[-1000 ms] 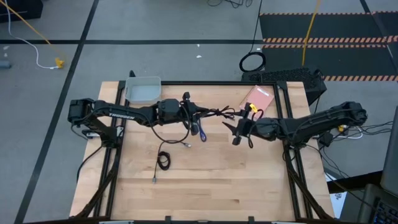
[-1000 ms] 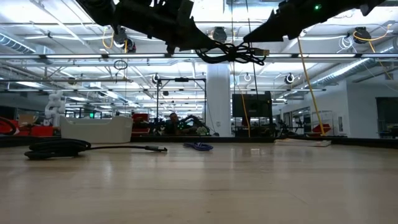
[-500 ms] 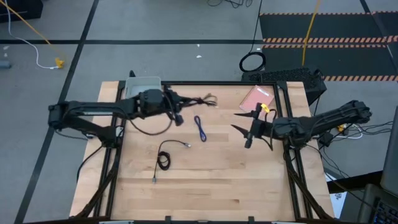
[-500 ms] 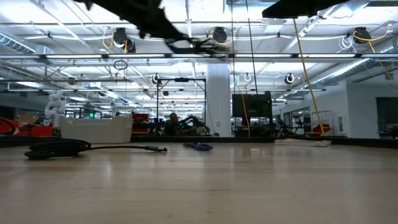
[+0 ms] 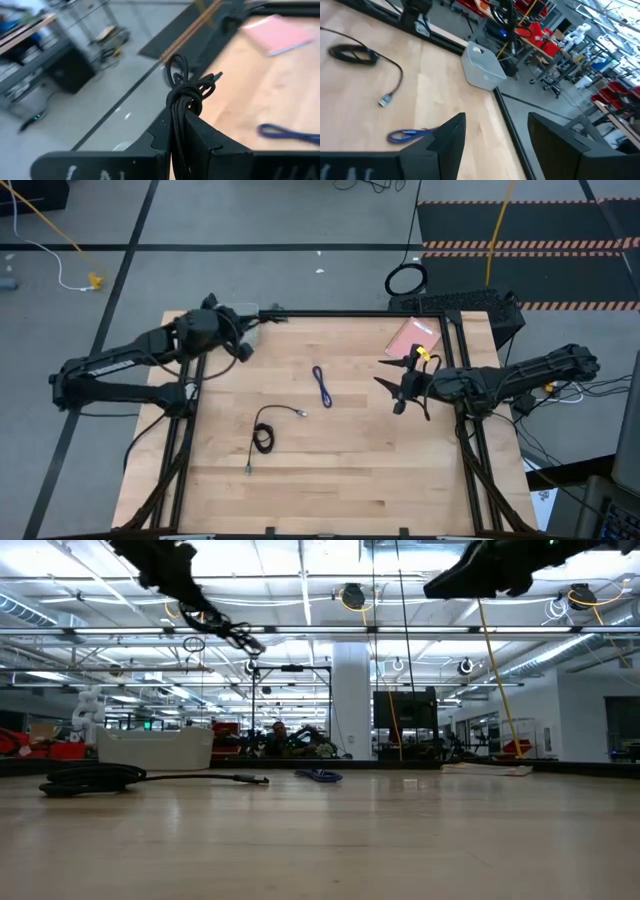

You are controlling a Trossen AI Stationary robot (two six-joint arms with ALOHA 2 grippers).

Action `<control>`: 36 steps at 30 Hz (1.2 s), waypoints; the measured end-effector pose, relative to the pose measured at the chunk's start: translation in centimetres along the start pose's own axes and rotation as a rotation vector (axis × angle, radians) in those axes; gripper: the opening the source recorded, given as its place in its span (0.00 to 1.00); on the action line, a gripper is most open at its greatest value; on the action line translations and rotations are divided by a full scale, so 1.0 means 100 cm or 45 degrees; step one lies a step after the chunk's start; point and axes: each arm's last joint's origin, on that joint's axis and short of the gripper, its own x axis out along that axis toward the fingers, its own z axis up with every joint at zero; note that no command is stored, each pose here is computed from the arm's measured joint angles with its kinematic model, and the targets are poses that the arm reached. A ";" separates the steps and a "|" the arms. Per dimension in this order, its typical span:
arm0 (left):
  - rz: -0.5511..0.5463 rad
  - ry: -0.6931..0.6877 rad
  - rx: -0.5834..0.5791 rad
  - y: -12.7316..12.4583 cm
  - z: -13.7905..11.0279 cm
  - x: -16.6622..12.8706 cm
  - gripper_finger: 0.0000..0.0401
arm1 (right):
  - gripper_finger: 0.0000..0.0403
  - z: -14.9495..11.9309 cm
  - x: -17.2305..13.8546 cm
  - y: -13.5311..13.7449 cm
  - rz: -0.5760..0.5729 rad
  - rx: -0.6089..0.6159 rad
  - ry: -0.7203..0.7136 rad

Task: Pick and place USB-C Cables
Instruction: Put the right black charger cable into the white bin

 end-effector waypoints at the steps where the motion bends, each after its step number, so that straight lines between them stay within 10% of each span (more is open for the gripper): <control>1: 0.027 0.022 -0.012 0.004 -0.002 -0.002 0.10 | 0.52 -0.002 0.001 0.000 -0.014 -0.007 -0.001; 22: 0.426 0.434 -0.090 0.044 -0.094 0.049 0.09 | 0.52 -0.014 0.009 -0.006 -0.143 -0.056 -0.066; 36: 0.282 0.329 -0.133 0.057 -0.133 0.071 0.09 | 0.52 -0.014 0.009 -0.006 -0.142 -0.069 -0.065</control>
